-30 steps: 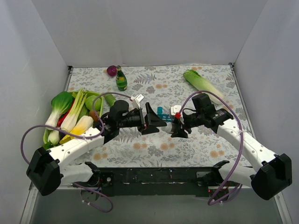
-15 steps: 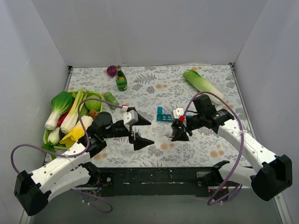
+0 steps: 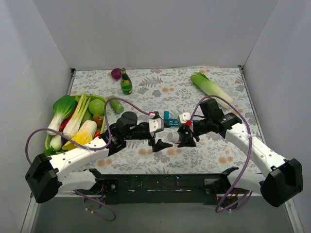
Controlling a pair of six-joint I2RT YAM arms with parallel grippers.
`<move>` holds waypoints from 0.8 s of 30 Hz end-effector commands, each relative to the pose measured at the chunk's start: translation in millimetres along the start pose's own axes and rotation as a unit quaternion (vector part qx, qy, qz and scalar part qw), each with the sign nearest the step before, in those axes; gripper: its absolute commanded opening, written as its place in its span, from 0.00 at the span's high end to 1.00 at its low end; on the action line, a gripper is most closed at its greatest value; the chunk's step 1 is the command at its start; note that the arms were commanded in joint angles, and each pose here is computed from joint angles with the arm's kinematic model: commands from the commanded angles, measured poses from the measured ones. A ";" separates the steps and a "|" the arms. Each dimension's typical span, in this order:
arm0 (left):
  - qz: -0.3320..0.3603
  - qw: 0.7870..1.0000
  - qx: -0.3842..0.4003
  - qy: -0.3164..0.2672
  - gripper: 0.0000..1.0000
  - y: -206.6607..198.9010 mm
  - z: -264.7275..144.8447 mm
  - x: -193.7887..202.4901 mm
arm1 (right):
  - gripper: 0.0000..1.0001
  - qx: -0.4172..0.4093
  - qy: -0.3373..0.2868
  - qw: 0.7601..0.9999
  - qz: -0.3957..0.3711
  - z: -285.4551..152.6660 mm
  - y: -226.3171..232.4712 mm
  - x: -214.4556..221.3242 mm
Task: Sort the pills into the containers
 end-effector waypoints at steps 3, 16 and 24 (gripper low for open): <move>0.004 1.000 -0.010 -0.018 0.33 3.8 7.2 -18.9 | 0.98 -0.008 -0.016 1.000 0.000 0.4 3.8 -2.8; -0.163 0.986 -0.036 0.019 1.00 1.9 15.1 -15.1 | 0.98 0.013 0.006 1.000 0.002 -0.9 0.5 3.8; -0.662 0.735 -0.143 0.011 1.00 3.3 17.9 -7.5 | 0.99 0.060 0.038 0.997 0.004 -5.5 -8.9 11.1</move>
Point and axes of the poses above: each gripper's point midway between its finger pads, its own z axis out along the fingers, its own y axis along the line the jaws close on, x = y × z, the point moved 5 cm from there along -z, back along the fingers, and after that the axes turned 7 degrees about -z, right-handed, at the moved point
